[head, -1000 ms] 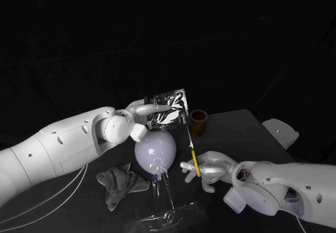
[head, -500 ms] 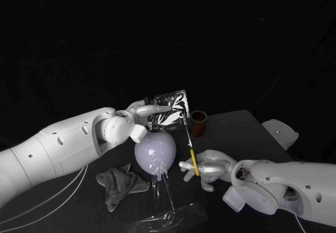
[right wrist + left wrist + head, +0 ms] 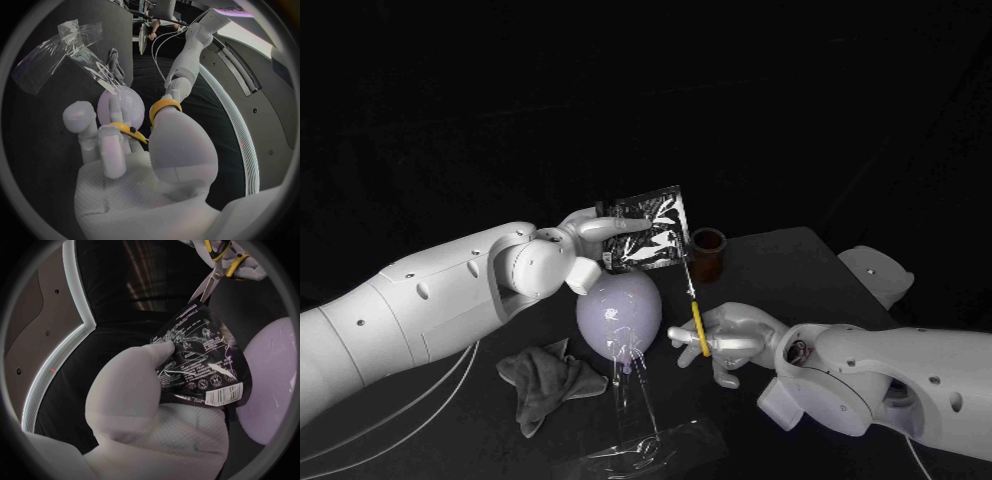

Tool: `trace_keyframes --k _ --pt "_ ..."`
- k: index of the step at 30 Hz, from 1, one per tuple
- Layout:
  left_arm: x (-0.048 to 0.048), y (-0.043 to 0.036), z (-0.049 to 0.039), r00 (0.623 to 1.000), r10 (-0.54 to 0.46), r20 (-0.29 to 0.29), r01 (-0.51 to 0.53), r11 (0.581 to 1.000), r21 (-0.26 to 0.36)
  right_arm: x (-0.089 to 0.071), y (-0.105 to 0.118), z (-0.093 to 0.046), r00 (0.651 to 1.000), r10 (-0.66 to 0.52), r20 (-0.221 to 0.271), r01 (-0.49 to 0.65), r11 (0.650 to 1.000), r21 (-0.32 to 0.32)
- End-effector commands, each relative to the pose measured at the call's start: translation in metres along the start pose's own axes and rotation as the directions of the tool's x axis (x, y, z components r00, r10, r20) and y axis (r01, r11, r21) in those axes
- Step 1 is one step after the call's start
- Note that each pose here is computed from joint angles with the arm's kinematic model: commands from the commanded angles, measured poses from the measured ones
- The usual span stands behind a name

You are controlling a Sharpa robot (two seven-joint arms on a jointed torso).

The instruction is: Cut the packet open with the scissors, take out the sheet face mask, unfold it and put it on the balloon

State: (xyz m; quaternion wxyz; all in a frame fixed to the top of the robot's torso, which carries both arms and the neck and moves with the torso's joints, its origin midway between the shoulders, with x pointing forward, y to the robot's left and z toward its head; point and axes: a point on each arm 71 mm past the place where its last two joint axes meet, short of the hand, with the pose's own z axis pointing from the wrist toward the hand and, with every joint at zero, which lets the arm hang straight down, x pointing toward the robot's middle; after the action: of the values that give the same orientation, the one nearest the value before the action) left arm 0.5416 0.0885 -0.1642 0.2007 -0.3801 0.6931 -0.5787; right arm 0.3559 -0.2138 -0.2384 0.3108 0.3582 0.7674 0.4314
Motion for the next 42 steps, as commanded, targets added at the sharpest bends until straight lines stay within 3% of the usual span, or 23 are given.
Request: trace_keyframes --k 1,42 --pt "0.0023 -0.0017 0.0002 1.0 -0.003 -0.024 0.003 1.0 0.004 0.0 0.005 -0.001 1.0 -0.017 0.0 0.017 0.999 -0.033" --pt "0.0001 -0.0013 -0.0008 1.0 0.003 -0.027 -0.003 1.0 -0.001 -0.013 0.012 0.001 0.999 -0.017 0.05 0.02 0.998 -0.054"
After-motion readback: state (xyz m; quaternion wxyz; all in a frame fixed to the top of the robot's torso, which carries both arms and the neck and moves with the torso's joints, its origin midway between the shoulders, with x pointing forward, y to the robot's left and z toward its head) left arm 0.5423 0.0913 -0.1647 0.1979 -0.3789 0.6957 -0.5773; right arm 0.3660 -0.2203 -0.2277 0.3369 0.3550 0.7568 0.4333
